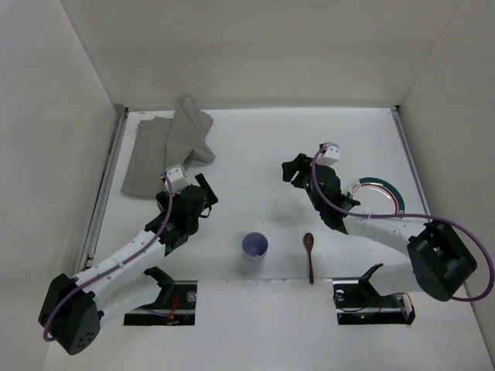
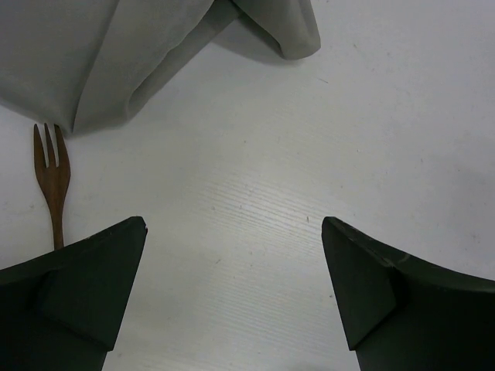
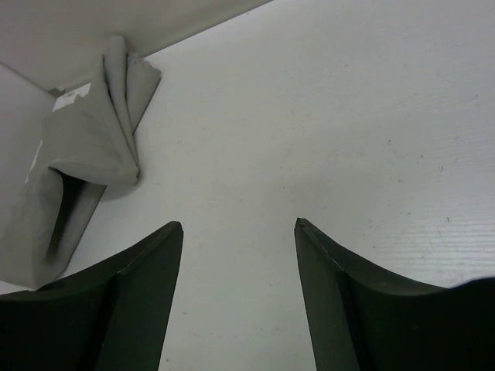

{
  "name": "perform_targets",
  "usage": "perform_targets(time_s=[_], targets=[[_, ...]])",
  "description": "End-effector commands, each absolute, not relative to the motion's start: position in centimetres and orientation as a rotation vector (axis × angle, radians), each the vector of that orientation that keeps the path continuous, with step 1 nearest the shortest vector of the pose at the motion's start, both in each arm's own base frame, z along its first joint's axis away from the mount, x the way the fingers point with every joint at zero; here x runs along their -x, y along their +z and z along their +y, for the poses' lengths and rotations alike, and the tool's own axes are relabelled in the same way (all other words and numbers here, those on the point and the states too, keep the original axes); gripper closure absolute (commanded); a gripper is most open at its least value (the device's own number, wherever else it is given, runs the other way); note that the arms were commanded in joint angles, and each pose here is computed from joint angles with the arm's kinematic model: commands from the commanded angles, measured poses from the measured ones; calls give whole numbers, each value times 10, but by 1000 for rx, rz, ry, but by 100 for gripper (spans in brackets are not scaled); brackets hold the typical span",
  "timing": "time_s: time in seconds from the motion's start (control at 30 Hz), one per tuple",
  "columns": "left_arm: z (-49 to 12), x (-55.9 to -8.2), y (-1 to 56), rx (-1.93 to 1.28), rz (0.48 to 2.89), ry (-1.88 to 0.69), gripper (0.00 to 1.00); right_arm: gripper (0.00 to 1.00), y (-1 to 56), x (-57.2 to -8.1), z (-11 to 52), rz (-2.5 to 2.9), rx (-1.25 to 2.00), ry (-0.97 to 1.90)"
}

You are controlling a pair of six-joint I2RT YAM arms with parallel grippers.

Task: Set the dinner table for one person

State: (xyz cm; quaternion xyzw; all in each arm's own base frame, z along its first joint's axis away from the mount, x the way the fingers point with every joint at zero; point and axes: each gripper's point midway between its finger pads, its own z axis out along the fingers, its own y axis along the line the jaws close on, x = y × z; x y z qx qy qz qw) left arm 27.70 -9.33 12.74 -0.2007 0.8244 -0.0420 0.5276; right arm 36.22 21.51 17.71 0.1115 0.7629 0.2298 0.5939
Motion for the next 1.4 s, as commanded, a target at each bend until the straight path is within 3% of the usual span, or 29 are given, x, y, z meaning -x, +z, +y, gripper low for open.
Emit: perform_targets(time_s=[0.0,0.27,0.43,0.5,0.6,0.77,0.97,1.0,1.03,1.07,1.1,1.17,1.23,1.37], targets=[[-100,-286,146,492,1919,-150,0,35,193,-363,221,1719,-253,559],[-97,-303,154,496,1876,-87,0,46,194,-362,225,1721,-243,587],[-75,-329,159,555,1837,3,0,82,189,-361,230,1750,-226,596],[-67,-343,161,577,1811,17,0,86,190,-360,231,1761,-220,601],[-61,-362,166,572,1810,35,0,81,191,-361,231,1755,-216,600],[-64,-391,169,580,1802,-38,0,48,190,-360,230,1748,-227,602],[-48,-417,169,622,1779,19,0,39,188,-362,230,1748,-227,608],[-48,-421,168,607,1792,22,9,39,189,-362,230,1743,-228,610],[-48,-427,169,594,1799,22,28,39,186,-363,230,1750,-227,606],[-46,-431,169,595,1801,29,54,39,184,-364,232,1758,-223,604],[-44,-436,168,604,1802,36,65,39,182,-364,233,1766,-218,601],[-42,-449,163,607,1827,38,63,39,185,-364,233,1762,-212,608],[-44,-458,158,600,1864,44,52,38,187,-364,233,1753,-211,614],[-46,-470,153,612,1876,46,39,38,185,-363,238,1769,-190,627]])
